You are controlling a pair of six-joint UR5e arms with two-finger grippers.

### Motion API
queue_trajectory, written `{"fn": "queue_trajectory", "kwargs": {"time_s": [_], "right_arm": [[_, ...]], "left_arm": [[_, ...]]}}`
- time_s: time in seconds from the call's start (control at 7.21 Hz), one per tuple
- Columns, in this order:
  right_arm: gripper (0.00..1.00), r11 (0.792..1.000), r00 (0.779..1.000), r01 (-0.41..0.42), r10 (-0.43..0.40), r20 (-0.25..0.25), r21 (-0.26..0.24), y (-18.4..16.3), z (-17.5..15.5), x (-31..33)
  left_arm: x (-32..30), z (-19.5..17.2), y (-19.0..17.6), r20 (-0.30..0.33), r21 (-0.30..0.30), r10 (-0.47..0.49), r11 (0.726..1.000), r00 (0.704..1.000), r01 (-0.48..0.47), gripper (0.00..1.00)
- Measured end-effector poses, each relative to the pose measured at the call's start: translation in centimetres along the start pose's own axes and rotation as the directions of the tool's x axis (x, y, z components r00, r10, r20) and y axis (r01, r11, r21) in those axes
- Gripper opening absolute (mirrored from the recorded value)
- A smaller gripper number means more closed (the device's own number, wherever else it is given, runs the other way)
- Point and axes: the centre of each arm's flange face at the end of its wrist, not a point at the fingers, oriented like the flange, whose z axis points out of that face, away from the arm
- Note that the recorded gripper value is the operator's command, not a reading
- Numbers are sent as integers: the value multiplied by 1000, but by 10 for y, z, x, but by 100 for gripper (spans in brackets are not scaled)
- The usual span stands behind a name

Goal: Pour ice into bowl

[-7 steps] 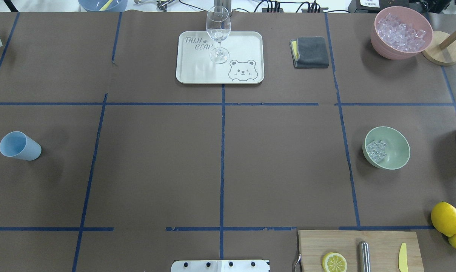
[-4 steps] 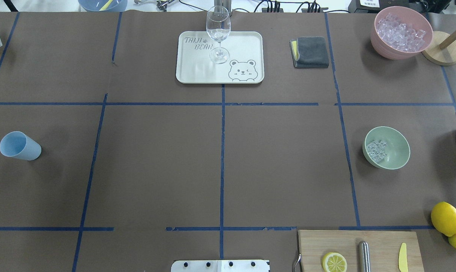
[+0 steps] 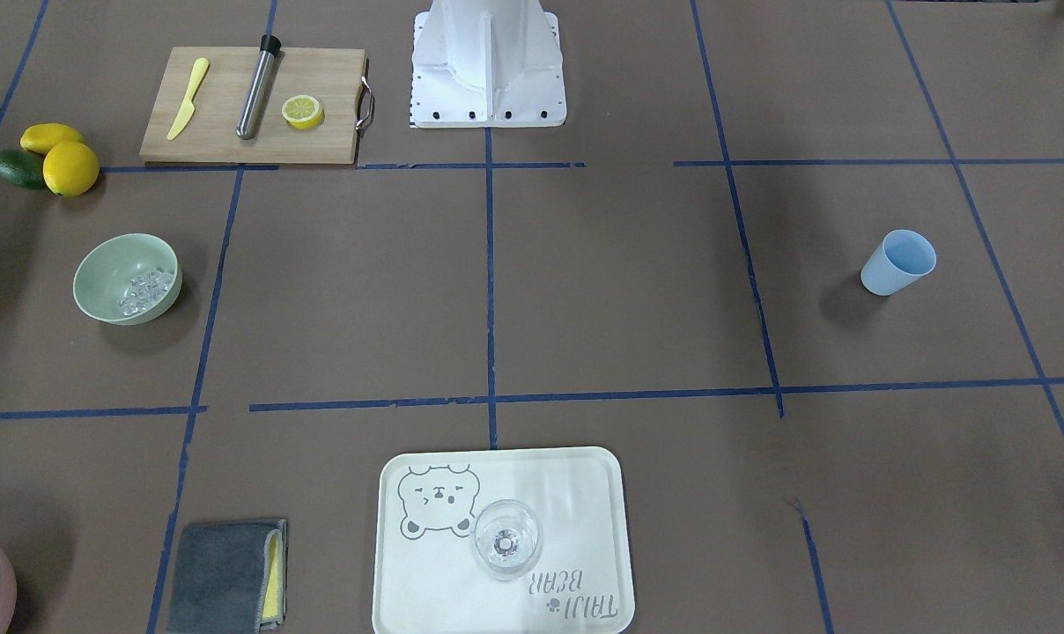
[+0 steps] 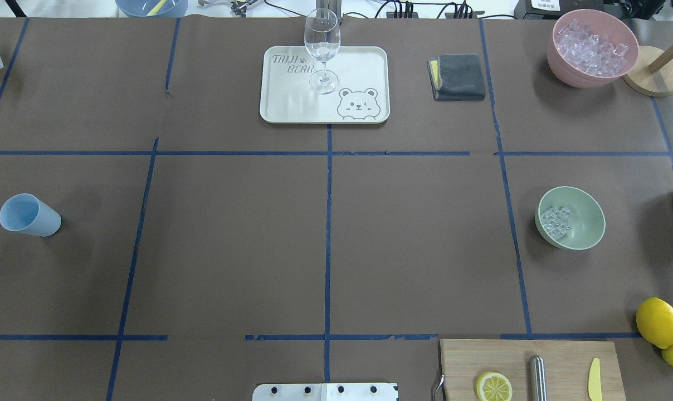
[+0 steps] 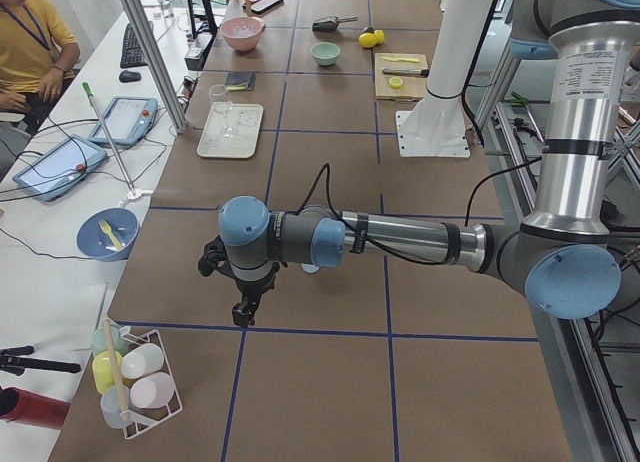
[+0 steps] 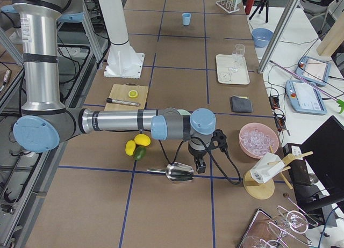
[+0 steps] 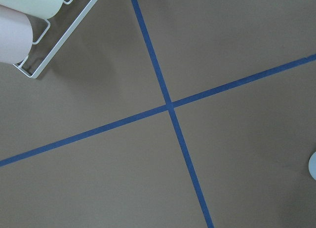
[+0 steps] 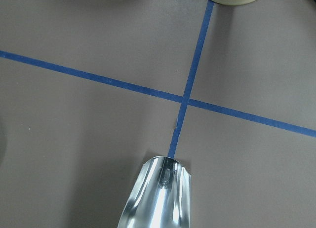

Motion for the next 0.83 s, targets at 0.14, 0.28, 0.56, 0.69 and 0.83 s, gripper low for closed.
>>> {"fn": "queue_trajectory", "kwargs": {"time_s": [0.14, 0.28, 0.56, 0.69, 0.83], "right_arm": [[100, 1000, 1000, 15, -15, -1, 6, -1, 3, 0], [100, 1000, 1000, 23, -23, 0, 5, 0, 6, 1], [100, 1000, 1000, 8, -8, 9, -11, 5, 16, 8], [100, 1000, 1000, -5, 6, 13, -21, 7, 21, 10], [100, 1000, 1000, -8, 9, 16, -25, 6, 23, 8]], "left_arm": [[2, -3, -5, 7, 24, 23, 999, 1000, -23, 100], [8, -11, -13, 11, 46, 45, 998, 999, -45, 100], [14, -20, -23, 14, 73, 71, 995, 997, -72, 100], [14, -19, -21, 15, 79, 71, 994, 997, -72, 100], [15, -16, -11, 2, 81, 38, 996, 999, -38, 100]]}}
